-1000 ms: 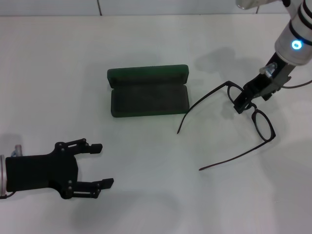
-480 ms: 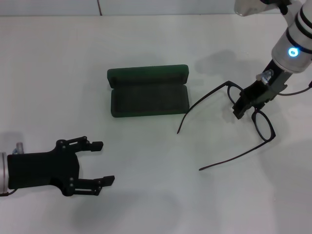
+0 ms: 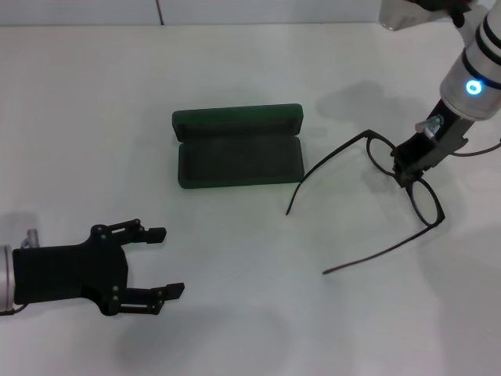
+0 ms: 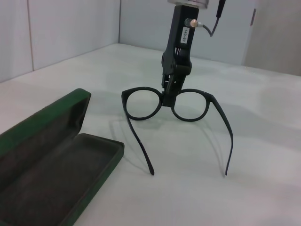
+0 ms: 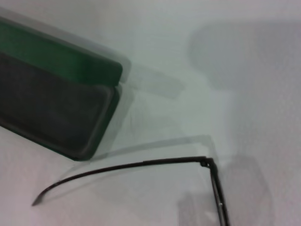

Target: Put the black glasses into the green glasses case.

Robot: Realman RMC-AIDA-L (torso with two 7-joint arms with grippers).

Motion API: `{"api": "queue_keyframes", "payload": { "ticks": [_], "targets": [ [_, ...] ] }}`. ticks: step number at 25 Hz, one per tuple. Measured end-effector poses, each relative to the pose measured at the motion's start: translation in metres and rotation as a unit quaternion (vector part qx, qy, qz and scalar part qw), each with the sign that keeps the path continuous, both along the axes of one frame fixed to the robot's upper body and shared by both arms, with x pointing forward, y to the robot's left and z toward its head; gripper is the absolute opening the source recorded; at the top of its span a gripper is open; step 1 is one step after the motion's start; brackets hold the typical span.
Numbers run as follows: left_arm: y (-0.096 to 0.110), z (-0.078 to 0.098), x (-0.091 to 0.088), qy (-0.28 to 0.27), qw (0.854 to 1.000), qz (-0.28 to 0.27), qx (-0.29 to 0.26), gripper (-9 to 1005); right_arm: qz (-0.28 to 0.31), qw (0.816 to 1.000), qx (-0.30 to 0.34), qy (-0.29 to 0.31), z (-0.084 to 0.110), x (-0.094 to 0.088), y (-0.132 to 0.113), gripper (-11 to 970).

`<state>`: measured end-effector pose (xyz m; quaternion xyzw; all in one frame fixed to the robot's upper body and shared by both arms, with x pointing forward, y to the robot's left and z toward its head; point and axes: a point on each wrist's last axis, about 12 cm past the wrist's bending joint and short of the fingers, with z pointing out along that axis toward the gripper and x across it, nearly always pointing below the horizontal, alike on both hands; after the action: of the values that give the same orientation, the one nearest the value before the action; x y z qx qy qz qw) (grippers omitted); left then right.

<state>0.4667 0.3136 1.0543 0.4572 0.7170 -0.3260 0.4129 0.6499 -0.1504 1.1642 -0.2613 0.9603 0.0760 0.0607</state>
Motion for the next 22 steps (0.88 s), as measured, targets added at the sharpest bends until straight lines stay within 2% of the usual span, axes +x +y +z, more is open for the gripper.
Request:
{"api": "queue_keyframes", "payload": {
  "ticks": [5, 7, 13, 17, 22],
  "targets": [
    [0.0, 0.0, 0.0, -0.002, 1.0, 0.0, -0.001, 893, 0.003, 1.0, -0.008, -0.001, 0.0, 0.0, 0.001, 254],
    [-0.001, -0.001, 0.0, -0.002, 1.0, -0.001, -0.002, 893, 0.005, 1.0, -0.011, -0.004, 0.001, 0.0, 0.001, 84],
    [-0.002, -0.002, 0.0, 0.002, 1.0, -0.003, -0.008, 893, 0.017, 0.999, -0.017, -0.025, 0.007, 0.002, -0.001, 81],
    [-0.004, -0.001, 0.0, 0.002, 1.0, -0.005, -0.016, 893, 0.018, 0.998, 0.008, -0.06, 0.02, 0.001, -0.01, 81],
    [-0.005, 0.003, -0.002, 0.008, 0.999, -0.005, -0.039, 894, 0.035, 0.996, 0.048, -0.071, 0.029, -0.003, -0.022, 81]
  ]
}}
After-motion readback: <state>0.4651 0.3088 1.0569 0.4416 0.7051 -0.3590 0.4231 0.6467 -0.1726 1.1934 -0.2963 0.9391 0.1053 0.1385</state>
